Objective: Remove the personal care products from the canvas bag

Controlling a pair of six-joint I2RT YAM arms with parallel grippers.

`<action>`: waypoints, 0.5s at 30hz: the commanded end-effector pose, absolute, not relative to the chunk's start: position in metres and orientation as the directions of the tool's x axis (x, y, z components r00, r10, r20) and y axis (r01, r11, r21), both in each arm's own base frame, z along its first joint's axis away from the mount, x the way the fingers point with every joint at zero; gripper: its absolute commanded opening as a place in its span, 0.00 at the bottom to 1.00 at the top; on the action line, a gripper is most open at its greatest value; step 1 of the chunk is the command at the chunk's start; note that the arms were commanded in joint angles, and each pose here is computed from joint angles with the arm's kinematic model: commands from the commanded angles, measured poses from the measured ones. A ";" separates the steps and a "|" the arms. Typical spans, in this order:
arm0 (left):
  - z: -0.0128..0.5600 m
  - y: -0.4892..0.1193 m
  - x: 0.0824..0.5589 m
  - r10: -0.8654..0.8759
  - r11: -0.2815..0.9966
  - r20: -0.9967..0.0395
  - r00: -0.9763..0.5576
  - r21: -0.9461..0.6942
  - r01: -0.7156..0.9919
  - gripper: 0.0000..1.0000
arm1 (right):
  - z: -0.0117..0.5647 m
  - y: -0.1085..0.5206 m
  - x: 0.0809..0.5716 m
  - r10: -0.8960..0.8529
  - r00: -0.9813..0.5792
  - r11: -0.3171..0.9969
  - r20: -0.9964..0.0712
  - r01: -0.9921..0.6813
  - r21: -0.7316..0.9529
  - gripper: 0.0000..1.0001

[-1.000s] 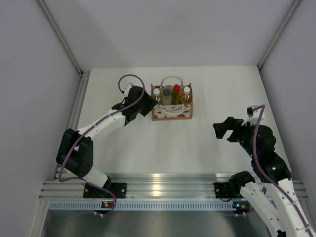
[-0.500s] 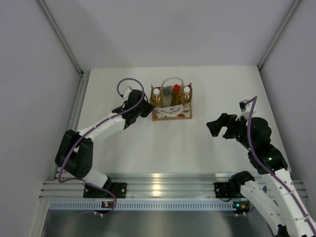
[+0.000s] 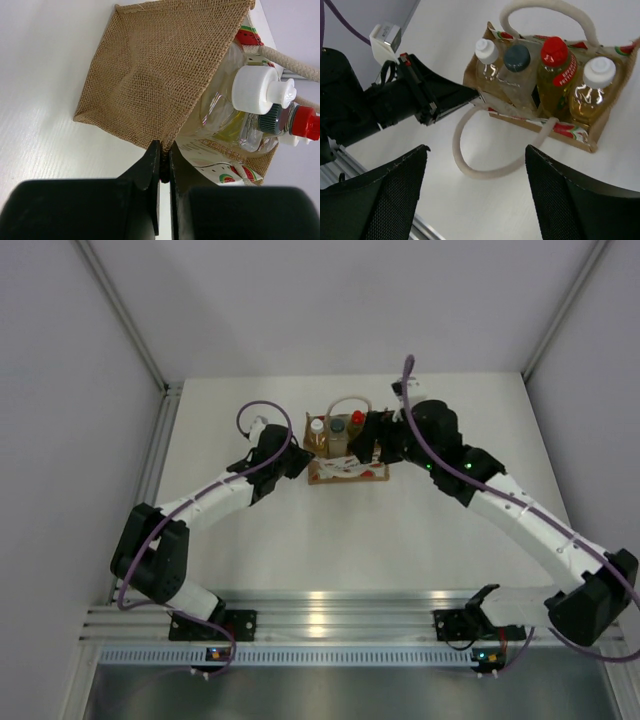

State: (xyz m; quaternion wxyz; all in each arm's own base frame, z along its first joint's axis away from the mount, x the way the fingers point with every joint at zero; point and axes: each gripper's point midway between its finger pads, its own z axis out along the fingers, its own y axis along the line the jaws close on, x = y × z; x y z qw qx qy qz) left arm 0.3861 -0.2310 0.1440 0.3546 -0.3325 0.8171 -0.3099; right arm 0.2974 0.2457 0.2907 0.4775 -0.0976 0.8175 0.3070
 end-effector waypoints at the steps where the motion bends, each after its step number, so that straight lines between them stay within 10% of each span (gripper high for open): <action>1: 0.121 -0.219 0.379 -0.754 0.617 -0.387 -0.530 -0.693 -0.372 0.00 | 0.338 0.274 0.325 0.181 -0.385 0.821 -0.905 -0.448 0.355 0.77; 15: 0.121 -0.216 0.383 -0.762 0.603 -0.364 -0.536 -0.701 -0.381 0.00 | 0.294 0.354 0.411 0.032 -0.366 0.931 -0.930 -0.328 0.160 0.63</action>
